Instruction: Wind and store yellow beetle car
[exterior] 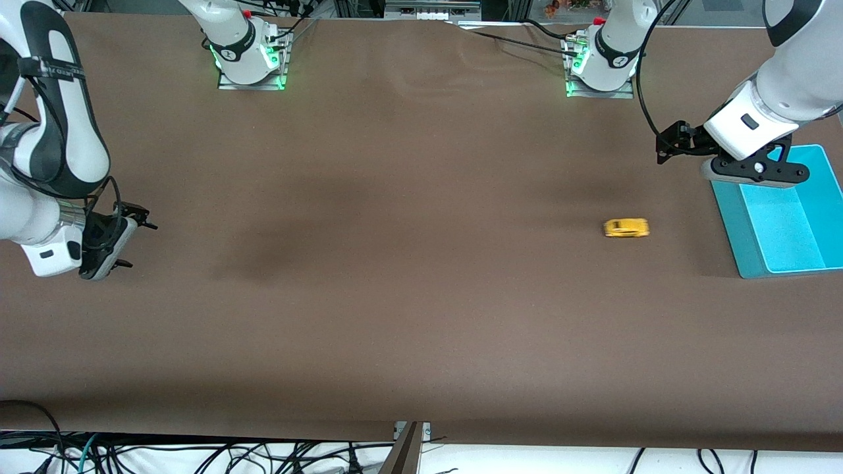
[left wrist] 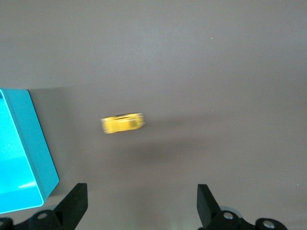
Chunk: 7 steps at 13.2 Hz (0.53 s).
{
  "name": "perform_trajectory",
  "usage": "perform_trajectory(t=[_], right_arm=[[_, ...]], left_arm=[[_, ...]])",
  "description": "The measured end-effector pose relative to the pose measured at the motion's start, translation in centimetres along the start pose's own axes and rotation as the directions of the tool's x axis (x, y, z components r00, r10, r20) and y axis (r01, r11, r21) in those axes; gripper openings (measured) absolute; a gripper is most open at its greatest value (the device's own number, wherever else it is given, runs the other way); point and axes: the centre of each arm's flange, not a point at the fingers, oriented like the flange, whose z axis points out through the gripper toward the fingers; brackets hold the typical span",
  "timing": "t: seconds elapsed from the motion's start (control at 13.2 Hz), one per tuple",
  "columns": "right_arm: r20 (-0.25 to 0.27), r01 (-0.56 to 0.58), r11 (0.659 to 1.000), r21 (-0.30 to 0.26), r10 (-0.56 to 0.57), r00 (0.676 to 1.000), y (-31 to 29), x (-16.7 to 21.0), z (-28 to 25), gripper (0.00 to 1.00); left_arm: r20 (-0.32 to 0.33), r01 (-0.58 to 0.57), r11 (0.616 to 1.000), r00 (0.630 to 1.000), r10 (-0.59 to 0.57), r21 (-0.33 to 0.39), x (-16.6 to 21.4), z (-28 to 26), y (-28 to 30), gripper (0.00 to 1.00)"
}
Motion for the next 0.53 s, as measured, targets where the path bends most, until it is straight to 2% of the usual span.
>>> perform_trajectory(t=[0.15, 0.3, 0.53], right_arm=[[0.009, -0.158, 0.987, 0.024, 0.158, 0.987, -1.1, 1.8, -1.9, 1.0], [0.023, -0.309, 0.95, 0.044, 0.308, 0.951, -2.6, 4.1, -3.7, 1.0], [0.062, -0.528, 0.848, 0.054, 0.525, 0.849, -5.7, 8.0, -6.8, 1.0]], left_arm=[[0.013, -0.001, 1.0, 1.0, 0.001, 0.0, 0.0, 0.2, 0.0, 1.0], [0.019, -0.002, 1.0, 1.0, 0.002, 0.0, 0.0, 0.4, 0.1, 1.0], [0.032, -0.055, 0.998, 0.998, 0.055, -0.002, 0.2, 0.9, 0.1, 1.0]])
